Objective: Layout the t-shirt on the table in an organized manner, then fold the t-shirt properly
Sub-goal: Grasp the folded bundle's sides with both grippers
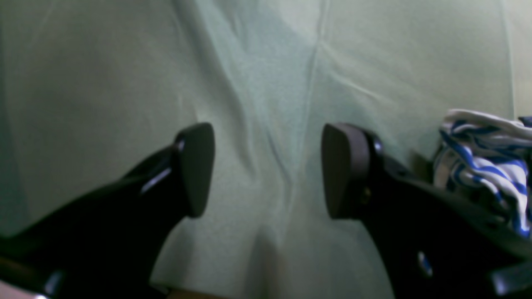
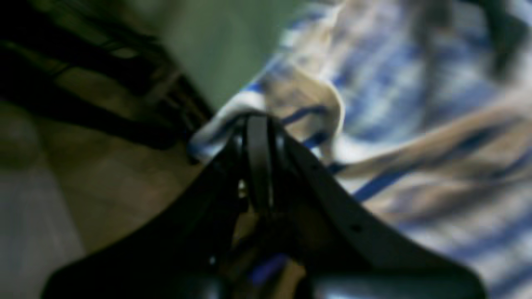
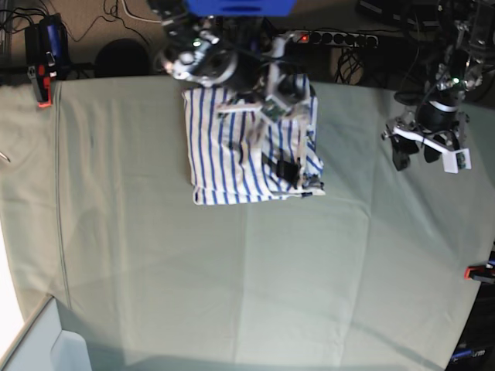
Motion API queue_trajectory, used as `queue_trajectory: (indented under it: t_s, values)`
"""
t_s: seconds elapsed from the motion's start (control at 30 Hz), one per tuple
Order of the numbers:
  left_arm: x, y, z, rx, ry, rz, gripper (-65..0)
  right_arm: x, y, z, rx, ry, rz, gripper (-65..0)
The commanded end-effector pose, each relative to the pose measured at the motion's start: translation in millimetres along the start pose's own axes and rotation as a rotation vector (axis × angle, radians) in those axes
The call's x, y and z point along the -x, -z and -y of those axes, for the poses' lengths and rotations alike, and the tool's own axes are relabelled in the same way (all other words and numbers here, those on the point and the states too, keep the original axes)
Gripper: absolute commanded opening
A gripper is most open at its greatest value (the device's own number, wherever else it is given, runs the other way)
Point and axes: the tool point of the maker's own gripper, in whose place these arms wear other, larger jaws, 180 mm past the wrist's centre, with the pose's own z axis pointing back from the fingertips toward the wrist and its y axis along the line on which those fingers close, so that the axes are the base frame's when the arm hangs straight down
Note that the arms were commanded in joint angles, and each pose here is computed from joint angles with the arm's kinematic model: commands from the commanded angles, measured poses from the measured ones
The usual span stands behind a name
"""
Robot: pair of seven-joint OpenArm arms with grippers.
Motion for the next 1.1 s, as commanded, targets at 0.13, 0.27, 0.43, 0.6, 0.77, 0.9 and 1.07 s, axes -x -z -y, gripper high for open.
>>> queue_trajectory:
  t_s: [0.13, 0.27, 0.43, 0.6, 0.77, 0.9, 1.07]
  values:
    - [-14, -1, 1, 0.010, 0.012, 0.040, -25.1, -18, 6, -10, -0.038, 0.008, 0.099, -65.0]
    - [-14, -1, 2, 0.011, 0.011, 0.040, -25.0, -18, -18, 12, 0.025, -0.048, 0.105, -65.0]
    - [-12, -2, 2, 0.013, 0.008, 0.038, -18.8, -49, -61, 50, 0.177, -0.098, 0.190, -65.0]
    - [-20, -6, 13, 0.040, 0.008, 0.059, -10.5, -64, -64, 98, 0.270, -0.116, 0.208, -65.0]
    - [-21, -11, 44, 0.109, -0.026, 0.075, -9.1, -50, -47, 133, 0.286, -0.069, 0.163, -65.0]
    - [-12, -13, 67, 0.163, -0.036, 0.054, -8.3, -27, -39, 154, 0.300, -0.004, 0.111, -65.0]
    - [12, -17, 99, 0.240, -0.031, -0.004, -8.3, -13, -48, 182, 0.358, 0.053, 0.096, -65.0]
